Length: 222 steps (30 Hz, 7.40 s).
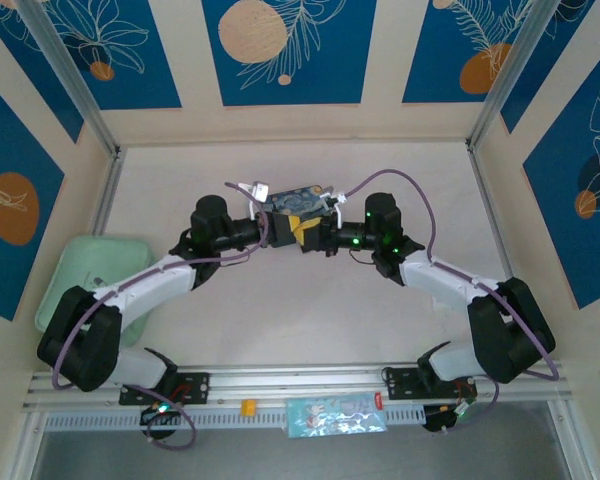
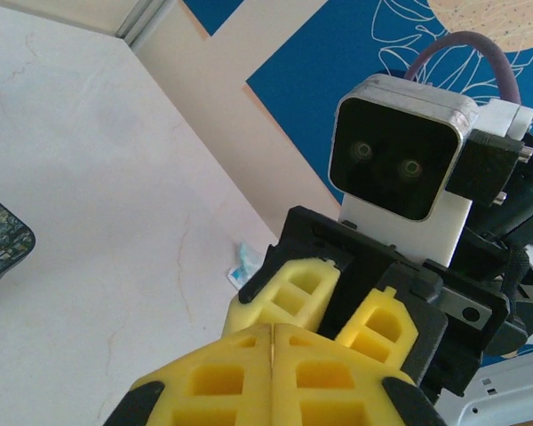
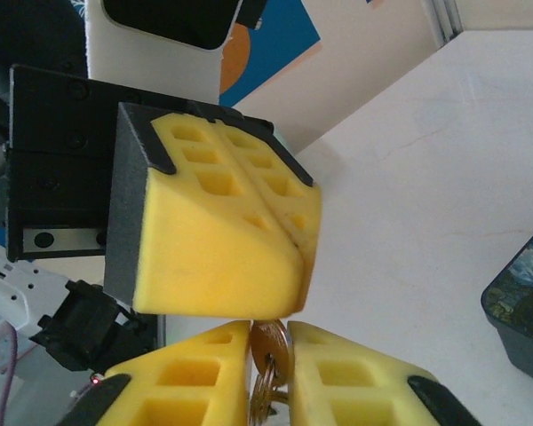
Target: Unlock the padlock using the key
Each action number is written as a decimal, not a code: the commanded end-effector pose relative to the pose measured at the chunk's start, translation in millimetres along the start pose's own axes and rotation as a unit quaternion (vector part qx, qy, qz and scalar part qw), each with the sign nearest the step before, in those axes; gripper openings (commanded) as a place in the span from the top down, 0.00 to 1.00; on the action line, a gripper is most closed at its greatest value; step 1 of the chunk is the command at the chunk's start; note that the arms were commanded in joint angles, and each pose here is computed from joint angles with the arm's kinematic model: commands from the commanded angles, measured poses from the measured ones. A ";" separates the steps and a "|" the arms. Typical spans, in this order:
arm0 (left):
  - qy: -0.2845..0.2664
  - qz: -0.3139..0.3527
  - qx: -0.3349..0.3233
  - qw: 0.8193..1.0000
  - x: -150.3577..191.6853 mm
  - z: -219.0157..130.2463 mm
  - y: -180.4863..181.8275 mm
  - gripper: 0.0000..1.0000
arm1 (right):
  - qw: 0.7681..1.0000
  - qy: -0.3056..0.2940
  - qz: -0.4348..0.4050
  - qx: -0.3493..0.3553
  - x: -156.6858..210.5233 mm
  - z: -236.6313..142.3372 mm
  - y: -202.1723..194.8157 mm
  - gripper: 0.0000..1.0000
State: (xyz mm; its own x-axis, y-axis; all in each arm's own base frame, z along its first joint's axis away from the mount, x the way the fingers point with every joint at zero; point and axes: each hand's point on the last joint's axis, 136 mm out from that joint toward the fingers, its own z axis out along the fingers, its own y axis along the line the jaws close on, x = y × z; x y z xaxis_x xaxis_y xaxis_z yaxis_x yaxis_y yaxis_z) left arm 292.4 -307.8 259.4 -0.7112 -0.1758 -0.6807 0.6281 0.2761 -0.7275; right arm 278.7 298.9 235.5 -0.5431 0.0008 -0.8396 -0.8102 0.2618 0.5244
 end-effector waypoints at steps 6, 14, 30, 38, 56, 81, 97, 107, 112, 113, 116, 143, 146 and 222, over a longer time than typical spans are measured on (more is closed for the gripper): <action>-0.013 0.003 0.010 1.000 -4.9 -3.5 -10.9 0.66 | 1.000 0.010 -0.012 0.020 7.0 -0.1 -4.1 1.00; -0.112 -0.039 -0.119 0.986 -39.8 -39.5 13.7 0.26 | 0.985 0.048 -0.102 0.134 17.6 -6.5 -17.5 1.00; -0.111 -0.213 -0.156 0.958 -9.4 -26.2 35.0 0.44 | 0.918 0.033 -0.286 0.272 -2.4 3.5 -25.0 1.00; -0.104 -0.250 -0.143 0.952 4.0 -16.6 35.6 0.52 | 0.865 0.033 -0.381 0.326 -11.0 14.4 -29.0 1.00; -0.113 -0.248 -0.168 0.947 10.9 -20.5 50.0 0.81 | 0.802 0.051 -0.477 0.355 -2.4 33.5 -24.3 1.00; -0.137 -0.184 -0.210 0.950 -1.7 -34.3 58.1 1.00 | 0.861 0.027 -0.426 0.278 0.8 16.2 25.9 0.56; -0.109 0.043 -0.056 0.991 -32.2 -28.8 -21.6 1.00 | 0.998 -0.050 0.032 0.023 -43.8 -65.4 12.5 0.35; -0.086 0.050 0.015 0.995 -28.5 -13.8 -37.9 1.00 | 0.991 -0.006 0.100 -0.087 -48.4 -44.6 17.9 0.52; -0.084 0.044 0.011 0.995 -26.6 -11.6 -33.2 1.00 | 0.992 -0.003 0.083 -0.095 -45.2 -36.4 27.1 0.59; -0.084 0.043 0.011 0.996 -26.5 -11.4 -32.9 1.00 | 0.992 -0.003 0.083 -0.095 -44.5 -35.6 26.9 0.60; -0.086 0.041 0.016 0.995 -27.3 -10.8 -33.9 1.00 | 0.992 0.002 0.089 -0.094 -40.8 -33.1 24.0 0.62; -0.067 0.011 0.059 0.996 -8.5 1.4 -44.2 1.00 | 0.991 0.000 0.084 -0.106 -41.6 -17.7 25.2 0.79; -0.062 0.010 0.055 0.997 -4.9 1.2 -42.5 1.00 | 0.991 -0.003 0.085 -0.101 -42.4 -20.5 22.9 0.79; -0.091 -0.155 0.040 0.983 39.4 87.5 30.0 0.50 | 0.965 0.008 0.258 0.050 44.2 -71.2 -52.8 1.00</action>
State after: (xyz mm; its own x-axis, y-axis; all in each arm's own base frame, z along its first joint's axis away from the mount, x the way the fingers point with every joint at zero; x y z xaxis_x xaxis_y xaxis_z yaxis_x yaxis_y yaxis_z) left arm 316.2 -381.7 181.2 -0.8165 -0.4137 -0.4028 0.3638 0.1731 -0.9152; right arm 277.5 212.9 166.4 -0.8788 0.1429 -0.4553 -0.3797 0.3688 0.8484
